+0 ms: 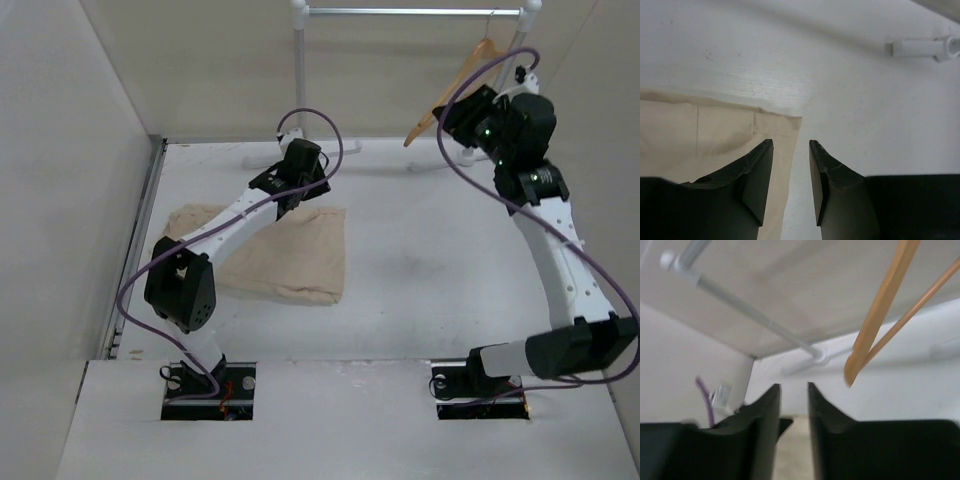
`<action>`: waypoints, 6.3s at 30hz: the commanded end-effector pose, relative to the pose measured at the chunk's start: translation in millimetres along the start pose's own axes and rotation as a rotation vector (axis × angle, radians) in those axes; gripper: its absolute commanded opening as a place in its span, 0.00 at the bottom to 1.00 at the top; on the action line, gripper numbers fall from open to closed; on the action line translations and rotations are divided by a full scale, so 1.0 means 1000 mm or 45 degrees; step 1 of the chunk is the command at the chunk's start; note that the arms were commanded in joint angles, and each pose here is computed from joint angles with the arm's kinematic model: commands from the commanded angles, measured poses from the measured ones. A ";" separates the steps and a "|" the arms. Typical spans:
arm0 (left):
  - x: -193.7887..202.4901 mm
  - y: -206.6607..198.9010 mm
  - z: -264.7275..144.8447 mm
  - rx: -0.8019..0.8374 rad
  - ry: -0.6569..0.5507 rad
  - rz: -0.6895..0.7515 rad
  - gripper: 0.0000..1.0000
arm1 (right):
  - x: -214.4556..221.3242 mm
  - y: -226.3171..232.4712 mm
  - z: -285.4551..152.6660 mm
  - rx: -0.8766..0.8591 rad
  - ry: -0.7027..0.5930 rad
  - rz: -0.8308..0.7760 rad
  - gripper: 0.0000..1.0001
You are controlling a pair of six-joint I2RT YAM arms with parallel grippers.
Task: Place the trousers on the hanger
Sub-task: Pick up the hanger from the clothesline, then place the trousers on the hanger.
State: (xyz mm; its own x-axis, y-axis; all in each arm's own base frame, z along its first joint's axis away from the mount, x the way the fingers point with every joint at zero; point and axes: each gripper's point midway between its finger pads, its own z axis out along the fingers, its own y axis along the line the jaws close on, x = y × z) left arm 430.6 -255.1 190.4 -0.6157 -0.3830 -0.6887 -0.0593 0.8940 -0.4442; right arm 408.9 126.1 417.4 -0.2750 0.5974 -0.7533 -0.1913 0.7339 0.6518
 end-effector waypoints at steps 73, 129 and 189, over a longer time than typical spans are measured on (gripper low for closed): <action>-0.054 -0.056 -0.120 0.346 -0.213 0.037 0.63 | 0.037 0.008 0.057 -0.310 0.182 -0.099 0.13; 0.075 -0.067 -0.067 0.266 -0.159 -0.123 0.00 | 0.256 -0.035 -0.064 -0.131 0.603 0.113 0.12; 0.162 0.036 -0.028 0.150 0.126 -0.200 0.02 | 0.429 -0.077 0.031 0.198 0.921 0.076 0.41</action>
State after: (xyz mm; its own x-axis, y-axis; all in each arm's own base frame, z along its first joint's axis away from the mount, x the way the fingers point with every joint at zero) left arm 312.5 -283.8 88.1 -0.6615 -0.5090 -0.5508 -0.0703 0.7733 -0.6301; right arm 336.3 315.7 39.4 -0.8320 0.2823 -0.4775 -0.0382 0.8296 0.5570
